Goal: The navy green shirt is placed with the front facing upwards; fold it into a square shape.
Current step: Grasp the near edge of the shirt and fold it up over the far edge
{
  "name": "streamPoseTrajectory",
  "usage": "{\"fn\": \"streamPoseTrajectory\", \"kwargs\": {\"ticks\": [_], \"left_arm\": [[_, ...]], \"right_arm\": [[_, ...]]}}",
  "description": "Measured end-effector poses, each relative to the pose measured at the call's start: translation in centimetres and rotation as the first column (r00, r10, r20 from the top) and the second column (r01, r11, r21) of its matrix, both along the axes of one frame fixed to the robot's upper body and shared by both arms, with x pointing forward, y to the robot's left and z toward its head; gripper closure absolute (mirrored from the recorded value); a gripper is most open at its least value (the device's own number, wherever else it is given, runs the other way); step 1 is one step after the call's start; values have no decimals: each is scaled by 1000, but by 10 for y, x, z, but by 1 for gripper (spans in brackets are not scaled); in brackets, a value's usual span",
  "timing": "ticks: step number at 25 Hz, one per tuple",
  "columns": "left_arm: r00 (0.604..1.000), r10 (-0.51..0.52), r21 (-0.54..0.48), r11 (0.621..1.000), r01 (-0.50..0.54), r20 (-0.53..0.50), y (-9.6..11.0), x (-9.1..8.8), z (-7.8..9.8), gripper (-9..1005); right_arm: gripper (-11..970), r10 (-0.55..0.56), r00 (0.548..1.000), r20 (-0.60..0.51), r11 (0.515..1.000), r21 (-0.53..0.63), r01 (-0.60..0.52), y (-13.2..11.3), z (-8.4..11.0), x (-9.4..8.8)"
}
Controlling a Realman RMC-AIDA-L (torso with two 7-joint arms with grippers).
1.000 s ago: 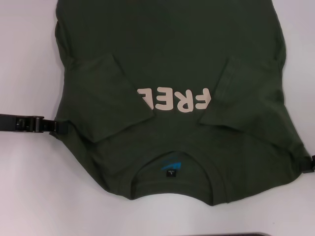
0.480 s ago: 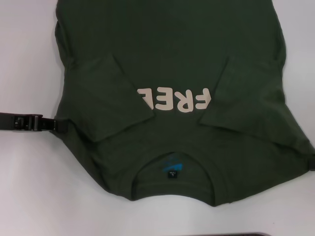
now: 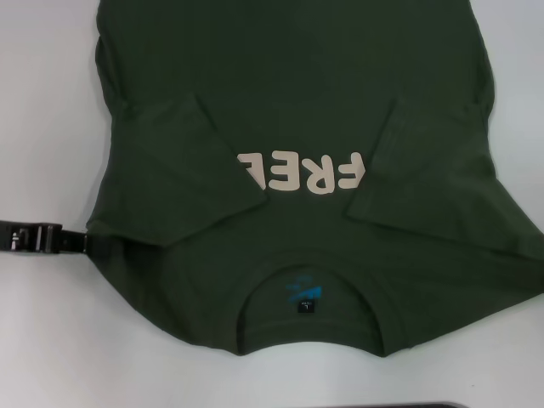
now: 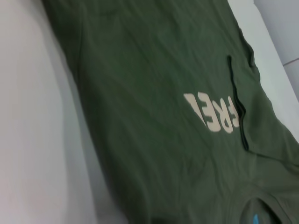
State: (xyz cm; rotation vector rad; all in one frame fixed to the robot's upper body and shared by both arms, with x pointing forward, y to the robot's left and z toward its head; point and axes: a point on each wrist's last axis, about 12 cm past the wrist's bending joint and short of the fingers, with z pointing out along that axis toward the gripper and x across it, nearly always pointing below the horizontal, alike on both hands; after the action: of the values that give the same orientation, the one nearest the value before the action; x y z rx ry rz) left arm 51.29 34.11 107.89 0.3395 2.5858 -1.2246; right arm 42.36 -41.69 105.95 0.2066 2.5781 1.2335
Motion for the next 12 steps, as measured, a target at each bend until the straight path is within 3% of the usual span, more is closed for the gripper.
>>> {"fn": "streamPoseTrajectory", "kwargs": {"ticks": [12], "left_arm": [[998, 15, -14, 1000, -16, -66, 15, -22, -5, 961]], "right_arm": [[928, -44, 998, 39, 999, 27, 43, -4, -3, -17]]}}
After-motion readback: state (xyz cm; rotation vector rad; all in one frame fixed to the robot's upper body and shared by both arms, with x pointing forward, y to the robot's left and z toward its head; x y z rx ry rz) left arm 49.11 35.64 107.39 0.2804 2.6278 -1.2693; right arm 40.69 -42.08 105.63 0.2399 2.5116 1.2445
